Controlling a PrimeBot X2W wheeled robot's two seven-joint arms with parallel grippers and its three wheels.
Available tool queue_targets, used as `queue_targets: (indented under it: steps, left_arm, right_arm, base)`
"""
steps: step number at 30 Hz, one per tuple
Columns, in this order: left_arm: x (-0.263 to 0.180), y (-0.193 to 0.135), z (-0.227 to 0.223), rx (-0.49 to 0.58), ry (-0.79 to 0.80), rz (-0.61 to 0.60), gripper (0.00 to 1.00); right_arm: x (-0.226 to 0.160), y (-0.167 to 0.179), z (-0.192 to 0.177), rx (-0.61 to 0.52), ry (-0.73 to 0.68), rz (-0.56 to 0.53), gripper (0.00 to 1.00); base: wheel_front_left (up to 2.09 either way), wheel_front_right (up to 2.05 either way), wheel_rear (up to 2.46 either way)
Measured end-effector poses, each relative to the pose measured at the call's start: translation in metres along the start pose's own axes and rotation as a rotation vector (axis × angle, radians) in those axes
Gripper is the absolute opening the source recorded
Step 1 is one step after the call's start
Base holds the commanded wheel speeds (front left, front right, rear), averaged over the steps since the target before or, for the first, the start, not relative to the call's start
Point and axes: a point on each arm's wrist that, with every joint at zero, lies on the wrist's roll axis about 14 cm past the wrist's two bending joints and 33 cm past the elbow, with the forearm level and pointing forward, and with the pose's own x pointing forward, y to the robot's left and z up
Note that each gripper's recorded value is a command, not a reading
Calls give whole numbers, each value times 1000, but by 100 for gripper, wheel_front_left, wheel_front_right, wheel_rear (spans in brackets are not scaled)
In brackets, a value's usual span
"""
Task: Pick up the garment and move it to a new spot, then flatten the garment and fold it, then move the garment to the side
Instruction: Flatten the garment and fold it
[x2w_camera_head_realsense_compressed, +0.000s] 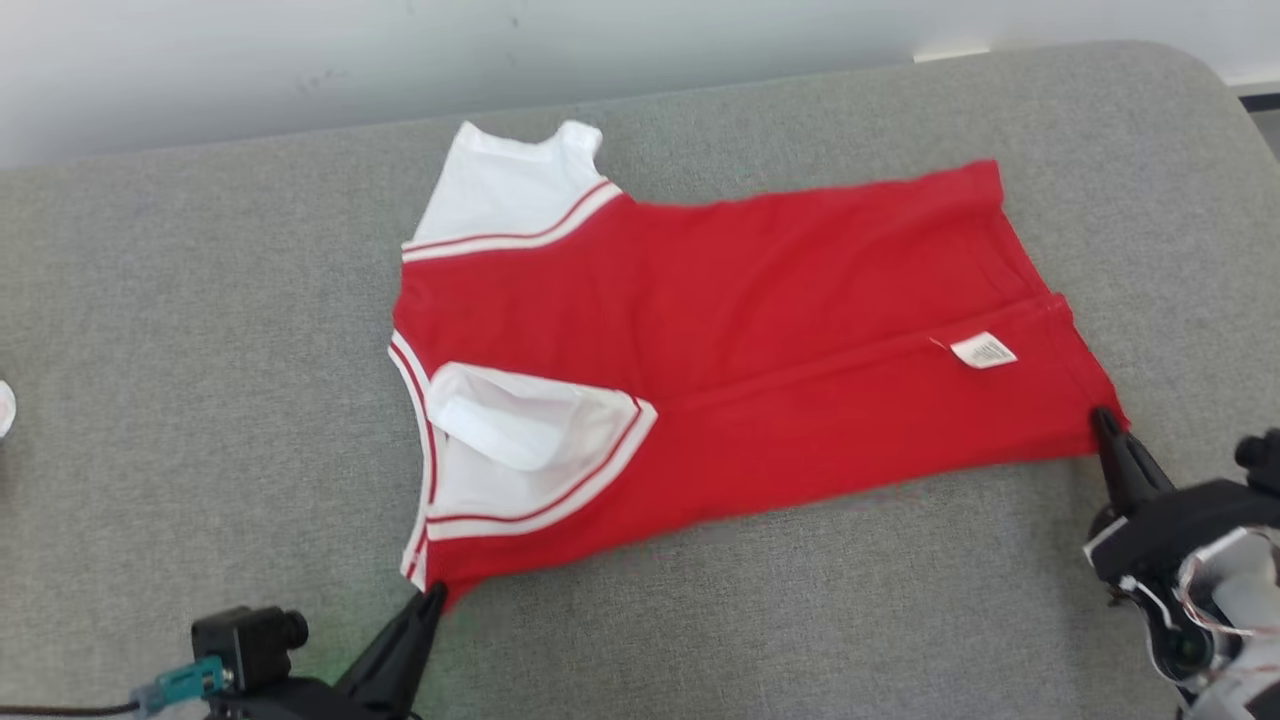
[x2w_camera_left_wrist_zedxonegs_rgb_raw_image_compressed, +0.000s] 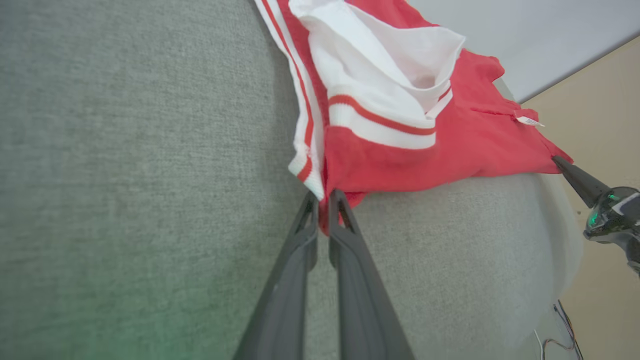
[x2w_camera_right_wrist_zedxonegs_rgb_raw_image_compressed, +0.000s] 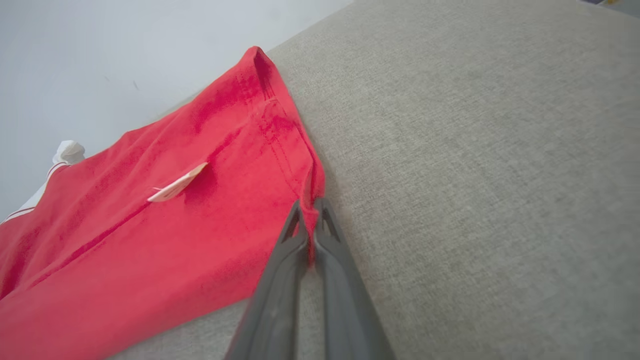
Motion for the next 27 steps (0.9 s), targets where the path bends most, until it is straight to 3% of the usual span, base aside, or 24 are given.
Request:
queue_targets:
  steps: [13,27]
  left_arm:
    - [-40,-14,-22,-100,46,4,0]
    - [-57,-18,-46,-122,124,23,0]
  right_arm:
    - [-48,-18,-23,-29,52,-9,0]
    - [-76,-26,-46,-26,89,-30,0]
  base:
    - [0,0,0]
    - [0,0,0]
